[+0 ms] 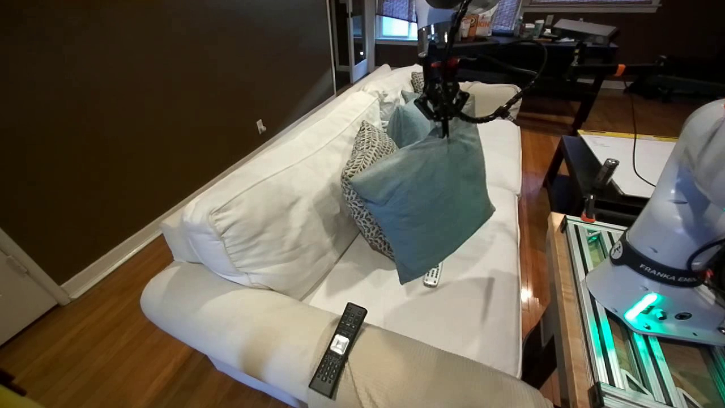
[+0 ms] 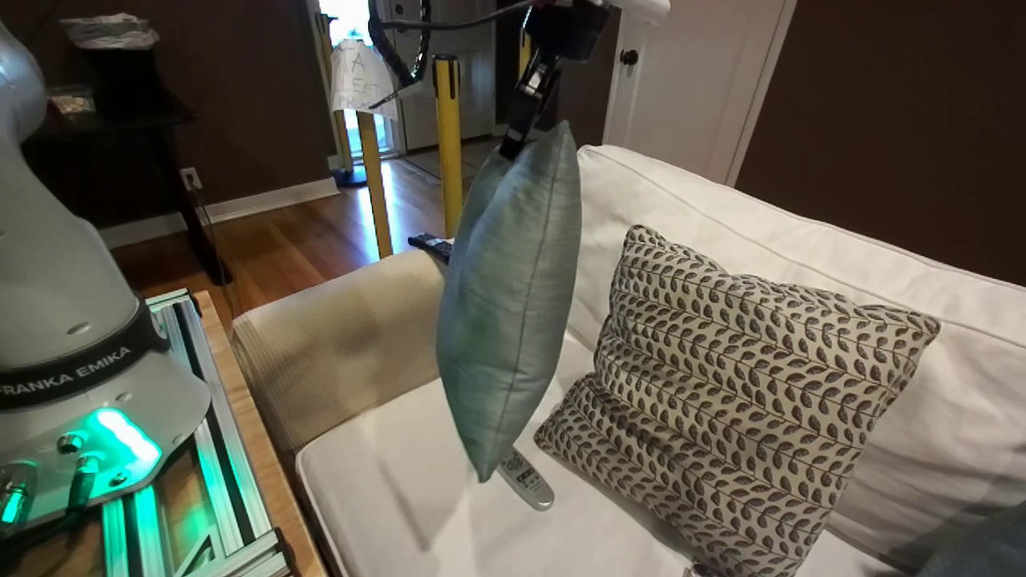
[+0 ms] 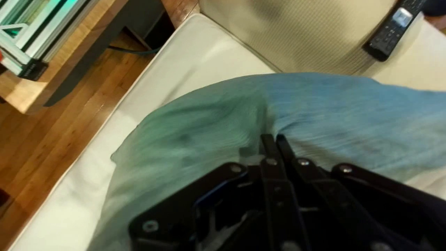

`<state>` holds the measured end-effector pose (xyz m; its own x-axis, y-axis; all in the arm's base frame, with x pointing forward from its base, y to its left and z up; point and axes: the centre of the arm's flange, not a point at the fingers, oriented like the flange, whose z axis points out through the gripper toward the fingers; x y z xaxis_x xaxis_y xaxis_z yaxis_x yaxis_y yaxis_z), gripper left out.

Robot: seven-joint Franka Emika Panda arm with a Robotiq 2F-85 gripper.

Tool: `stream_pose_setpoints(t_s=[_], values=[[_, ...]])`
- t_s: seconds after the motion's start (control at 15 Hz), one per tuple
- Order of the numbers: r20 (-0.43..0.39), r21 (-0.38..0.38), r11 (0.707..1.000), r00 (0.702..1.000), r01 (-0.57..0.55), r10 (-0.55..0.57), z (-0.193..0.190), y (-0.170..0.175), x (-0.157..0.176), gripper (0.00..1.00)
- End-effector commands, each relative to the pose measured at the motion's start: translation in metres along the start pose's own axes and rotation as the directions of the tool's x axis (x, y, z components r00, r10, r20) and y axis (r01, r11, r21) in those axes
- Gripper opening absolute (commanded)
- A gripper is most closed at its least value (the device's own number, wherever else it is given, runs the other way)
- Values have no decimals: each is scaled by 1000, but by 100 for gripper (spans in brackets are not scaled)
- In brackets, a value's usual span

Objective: Swap the blue pillow and the cheetah print pillows' places

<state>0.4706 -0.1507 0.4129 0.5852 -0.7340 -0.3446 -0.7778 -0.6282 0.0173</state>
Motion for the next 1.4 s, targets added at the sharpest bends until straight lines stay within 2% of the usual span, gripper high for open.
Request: stream_pose_setpoints(t_s=[0.0,0.4,0.73,1.0,1.33], values=[[-47,-43,998,998,-49,47,-4,36,5,1],[-113,-56,998,993,30,-36,-1,94,45,1],[-103,-65,998,995,-8,1,16,120,70,1],[-54,-109,991,996,-80,75,35,141,85,1],[-82,-213,970,991,-118,103,51,160,106,1]])
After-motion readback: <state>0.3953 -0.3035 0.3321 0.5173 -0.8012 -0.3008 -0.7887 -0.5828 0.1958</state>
